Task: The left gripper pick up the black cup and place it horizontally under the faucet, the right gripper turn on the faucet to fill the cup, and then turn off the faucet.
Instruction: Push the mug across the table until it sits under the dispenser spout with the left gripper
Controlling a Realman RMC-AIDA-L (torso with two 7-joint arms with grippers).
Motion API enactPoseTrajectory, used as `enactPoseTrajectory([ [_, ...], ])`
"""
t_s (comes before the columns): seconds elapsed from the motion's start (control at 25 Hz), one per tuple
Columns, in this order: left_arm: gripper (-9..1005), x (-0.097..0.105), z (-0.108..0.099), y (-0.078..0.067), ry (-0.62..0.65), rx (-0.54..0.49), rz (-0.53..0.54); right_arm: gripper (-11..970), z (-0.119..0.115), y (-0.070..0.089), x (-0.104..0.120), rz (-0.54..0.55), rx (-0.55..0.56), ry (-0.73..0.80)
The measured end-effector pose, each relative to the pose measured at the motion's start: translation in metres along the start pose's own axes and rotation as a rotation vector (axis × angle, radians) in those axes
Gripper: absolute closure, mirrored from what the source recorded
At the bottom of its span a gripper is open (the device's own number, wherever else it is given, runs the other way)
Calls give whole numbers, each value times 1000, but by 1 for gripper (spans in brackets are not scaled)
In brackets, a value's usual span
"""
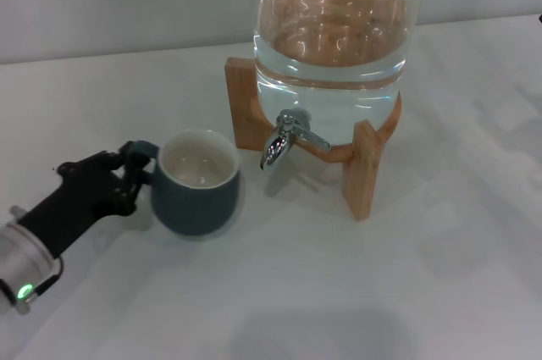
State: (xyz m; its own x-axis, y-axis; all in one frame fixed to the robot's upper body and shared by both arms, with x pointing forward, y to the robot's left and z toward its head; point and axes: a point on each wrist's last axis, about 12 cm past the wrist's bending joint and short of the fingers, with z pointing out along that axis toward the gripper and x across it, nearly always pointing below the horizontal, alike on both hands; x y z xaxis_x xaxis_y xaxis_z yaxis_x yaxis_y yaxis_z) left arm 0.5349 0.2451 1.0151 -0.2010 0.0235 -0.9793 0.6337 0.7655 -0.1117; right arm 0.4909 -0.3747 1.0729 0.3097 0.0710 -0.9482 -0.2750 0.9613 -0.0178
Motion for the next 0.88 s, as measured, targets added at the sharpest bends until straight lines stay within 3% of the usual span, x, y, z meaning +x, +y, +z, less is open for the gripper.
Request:
enactPoseTrajectory([
  [0.88, 851, -8, 53, -37, 94, 141, 39, 164, 0, 1, 0, 0, -6, -4],
])
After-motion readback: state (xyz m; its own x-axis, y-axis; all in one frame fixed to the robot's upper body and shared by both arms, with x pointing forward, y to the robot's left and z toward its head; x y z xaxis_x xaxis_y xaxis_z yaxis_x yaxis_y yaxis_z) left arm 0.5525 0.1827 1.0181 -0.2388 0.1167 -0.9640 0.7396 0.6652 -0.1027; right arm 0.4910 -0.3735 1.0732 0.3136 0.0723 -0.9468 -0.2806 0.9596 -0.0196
